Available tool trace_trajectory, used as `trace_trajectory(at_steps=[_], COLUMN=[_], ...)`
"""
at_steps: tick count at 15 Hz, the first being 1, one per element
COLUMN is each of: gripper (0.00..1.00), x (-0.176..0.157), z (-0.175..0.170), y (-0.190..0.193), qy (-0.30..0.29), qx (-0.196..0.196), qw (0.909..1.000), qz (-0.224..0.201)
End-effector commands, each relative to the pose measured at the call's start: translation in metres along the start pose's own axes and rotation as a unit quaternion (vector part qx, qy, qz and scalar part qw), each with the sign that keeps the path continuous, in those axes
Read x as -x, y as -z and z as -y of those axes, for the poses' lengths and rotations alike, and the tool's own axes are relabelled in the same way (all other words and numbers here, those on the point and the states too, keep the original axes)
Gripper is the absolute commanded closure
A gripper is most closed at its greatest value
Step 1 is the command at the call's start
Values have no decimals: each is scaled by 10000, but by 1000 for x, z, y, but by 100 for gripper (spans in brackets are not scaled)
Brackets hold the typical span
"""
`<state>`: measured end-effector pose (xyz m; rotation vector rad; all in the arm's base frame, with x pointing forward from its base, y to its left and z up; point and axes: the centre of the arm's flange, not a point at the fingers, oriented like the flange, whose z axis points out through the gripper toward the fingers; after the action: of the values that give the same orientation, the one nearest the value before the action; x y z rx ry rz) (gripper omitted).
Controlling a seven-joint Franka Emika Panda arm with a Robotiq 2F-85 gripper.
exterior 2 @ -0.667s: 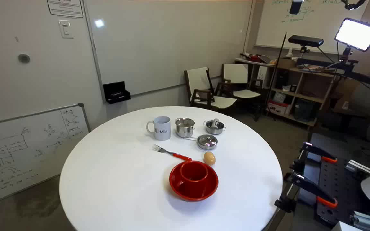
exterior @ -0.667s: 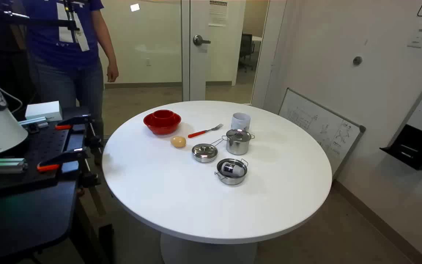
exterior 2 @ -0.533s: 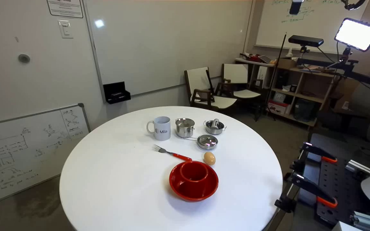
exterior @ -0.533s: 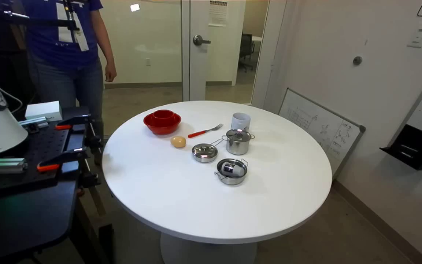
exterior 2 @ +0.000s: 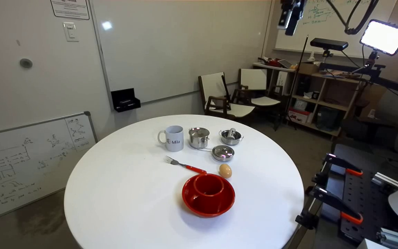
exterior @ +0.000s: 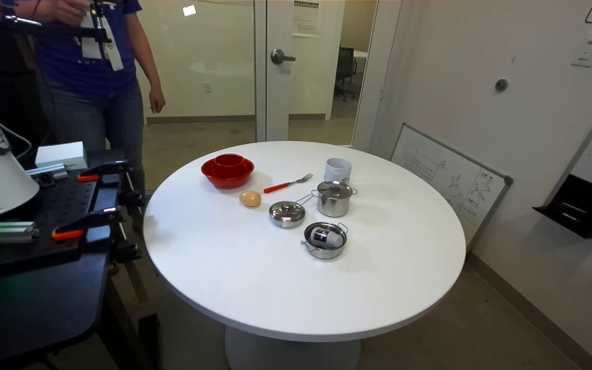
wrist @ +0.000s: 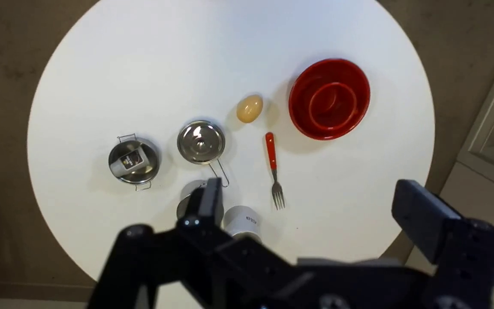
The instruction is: Remove the gray object from the right silver pot and put it at the left side of the white cup
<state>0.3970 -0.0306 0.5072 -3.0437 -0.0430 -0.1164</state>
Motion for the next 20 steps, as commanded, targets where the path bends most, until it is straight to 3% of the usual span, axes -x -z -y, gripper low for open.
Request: trace_trajectory(at_steps=[1,4,8,11,12,14,17,20], gripper=[0,0,0,0,0,0,0,0], x=[-47,-77,-107,-121,-96,-98,-99,-93], z=[1,-8,-26,-34,-29,-31,-31,-42], y=[-60,-117,-192,-232,-213,-228,-220,-227], qy=[-819,-1493,-2013,-2060,-1949,-1963,-1958,-2634], qx=[-57,-210,122,259,157,185,172,524], qw=[9966,9884,9786,9775,9801,9800,9800,9608], qz=[-85,-199,-413,-374,-344,-250,-318,-693])
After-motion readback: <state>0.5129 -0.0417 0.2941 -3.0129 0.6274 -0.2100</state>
